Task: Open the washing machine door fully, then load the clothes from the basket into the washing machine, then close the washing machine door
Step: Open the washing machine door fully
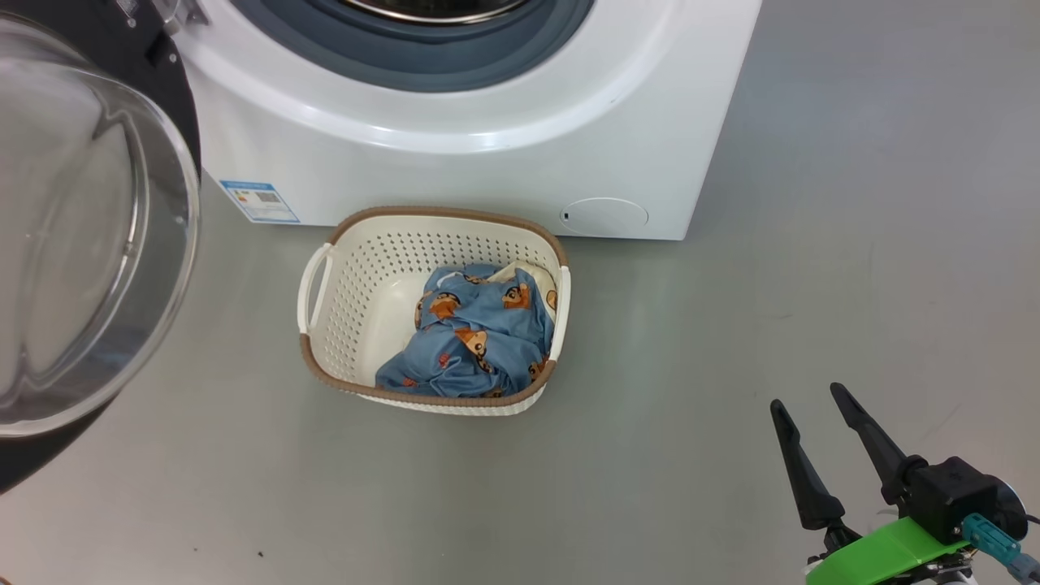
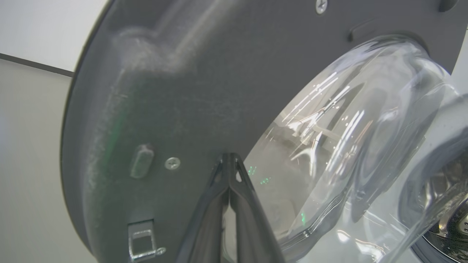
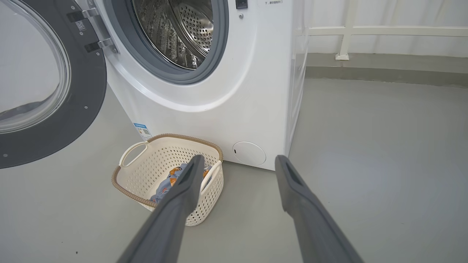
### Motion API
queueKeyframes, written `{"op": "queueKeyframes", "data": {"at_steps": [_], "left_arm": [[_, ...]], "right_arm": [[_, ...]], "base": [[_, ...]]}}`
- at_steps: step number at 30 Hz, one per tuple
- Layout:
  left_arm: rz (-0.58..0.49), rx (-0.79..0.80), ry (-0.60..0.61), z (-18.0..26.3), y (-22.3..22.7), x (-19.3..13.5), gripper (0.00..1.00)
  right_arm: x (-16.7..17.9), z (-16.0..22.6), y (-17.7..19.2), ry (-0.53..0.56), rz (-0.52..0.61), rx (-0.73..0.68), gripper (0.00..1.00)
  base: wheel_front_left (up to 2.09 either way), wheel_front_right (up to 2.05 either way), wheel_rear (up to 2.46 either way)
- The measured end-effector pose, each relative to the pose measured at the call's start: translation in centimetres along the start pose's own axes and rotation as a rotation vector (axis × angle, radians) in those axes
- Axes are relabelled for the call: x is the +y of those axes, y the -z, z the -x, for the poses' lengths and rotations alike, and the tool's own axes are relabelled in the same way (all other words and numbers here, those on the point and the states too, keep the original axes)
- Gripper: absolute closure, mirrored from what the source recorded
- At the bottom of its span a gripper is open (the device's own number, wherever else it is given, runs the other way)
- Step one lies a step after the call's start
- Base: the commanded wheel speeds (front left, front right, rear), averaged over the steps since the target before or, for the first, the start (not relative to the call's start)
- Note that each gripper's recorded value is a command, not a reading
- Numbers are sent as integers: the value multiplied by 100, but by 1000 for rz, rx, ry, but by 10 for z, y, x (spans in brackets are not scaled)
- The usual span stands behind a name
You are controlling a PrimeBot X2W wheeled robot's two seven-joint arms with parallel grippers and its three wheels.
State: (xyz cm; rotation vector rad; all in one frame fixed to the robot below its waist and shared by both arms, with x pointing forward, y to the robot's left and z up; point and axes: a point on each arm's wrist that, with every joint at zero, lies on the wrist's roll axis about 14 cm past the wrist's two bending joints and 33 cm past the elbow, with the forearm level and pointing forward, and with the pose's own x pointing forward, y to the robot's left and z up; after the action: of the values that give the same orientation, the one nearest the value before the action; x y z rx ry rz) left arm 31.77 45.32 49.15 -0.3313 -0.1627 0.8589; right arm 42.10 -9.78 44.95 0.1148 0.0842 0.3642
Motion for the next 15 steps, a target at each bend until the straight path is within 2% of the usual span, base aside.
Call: {"op": "queueKeyframes", "data": {"at_steps": [15], "left_arm": [[-19,-19,-26,-13,-5,3,100]], "right_arm": [[-3,-2,-1,7,-3,-1,0]], "base": [[0,0,0]]}}
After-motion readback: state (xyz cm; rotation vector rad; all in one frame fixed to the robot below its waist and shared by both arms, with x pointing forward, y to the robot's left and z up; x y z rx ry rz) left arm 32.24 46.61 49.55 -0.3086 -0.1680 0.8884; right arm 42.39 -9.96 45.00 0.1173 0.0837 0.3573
